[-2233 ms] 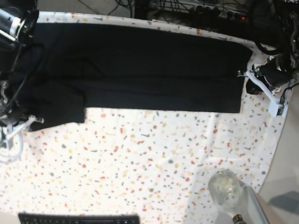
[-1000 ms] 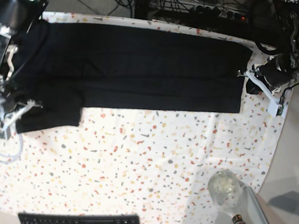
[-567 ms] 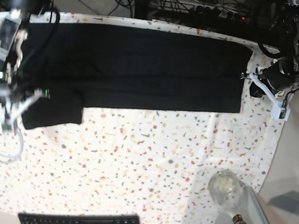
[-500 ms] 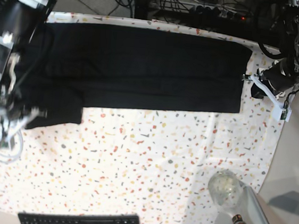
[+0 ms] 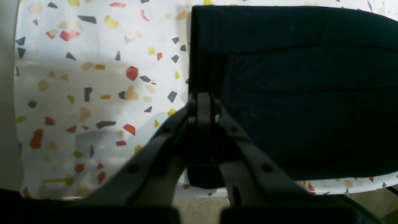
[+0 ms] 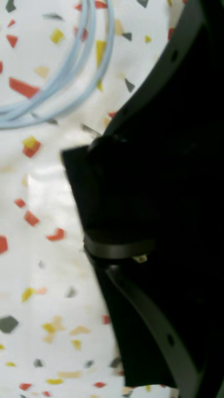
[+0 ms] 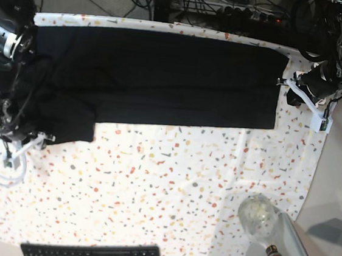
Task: Layout the t-shirt on the table in an organized manner, then fold the t-shirt properly
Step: 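Grasp the hanging sleeve with the right gripper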
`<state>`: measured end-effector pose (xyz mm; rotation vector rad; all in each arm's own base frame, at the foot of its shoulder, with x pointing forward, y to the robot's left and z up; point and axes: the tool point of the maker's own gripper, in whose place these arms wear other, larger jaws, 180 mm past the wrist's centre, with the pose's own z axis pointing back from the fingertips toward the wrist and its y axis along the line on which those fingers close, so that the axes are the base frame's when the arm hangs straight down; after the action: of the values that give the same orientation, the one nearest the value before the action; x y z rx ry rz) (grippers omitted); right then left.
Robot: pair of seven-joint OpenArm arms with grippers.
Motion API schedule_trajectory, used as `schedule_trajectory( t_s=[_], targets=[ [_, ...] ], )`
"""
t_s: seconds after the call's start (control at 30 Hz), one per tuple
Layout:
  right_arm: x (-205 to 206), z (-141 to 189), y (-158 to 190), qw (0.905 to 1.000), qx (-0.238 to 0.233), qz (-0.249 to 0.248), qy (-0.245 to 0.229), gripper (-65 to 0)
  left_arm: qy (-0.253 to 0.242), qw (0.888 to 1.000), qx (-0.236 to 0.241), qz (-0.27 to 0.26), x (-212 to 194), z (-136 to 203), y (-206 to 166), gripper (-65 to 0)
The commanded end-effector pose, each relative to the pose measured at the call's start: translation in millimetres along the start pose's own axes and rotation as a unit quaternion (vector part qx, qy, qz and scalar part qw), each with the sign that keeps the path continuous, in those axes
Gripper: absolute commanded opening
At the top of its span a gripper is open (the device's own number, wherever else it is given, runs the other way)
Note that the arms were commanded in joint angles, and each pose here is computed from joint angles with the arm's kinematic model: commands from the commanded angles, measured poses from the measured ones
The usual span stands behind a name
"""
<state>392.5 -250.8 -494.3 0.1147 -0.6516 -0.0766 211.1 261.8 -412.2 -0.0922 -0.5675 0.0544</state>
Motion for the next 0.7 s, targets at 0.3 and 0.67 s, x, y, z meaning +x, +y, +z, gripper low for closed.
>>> schedule_trajectory(
  t_s=[0.3,0.67],
  targets=[
    [3,0,-4,0.9999,-0.001,-0.008,-0.010,-65.0,-0.020,1.000,0.004,-0.007,14,4,3,-65.0],
    [19,46,-10,0.9952,-0.051,0.069,-0.046,-65.0,-0.020,1.000,0.004,-0.006,14,4,3,-65.0]
  ],
)
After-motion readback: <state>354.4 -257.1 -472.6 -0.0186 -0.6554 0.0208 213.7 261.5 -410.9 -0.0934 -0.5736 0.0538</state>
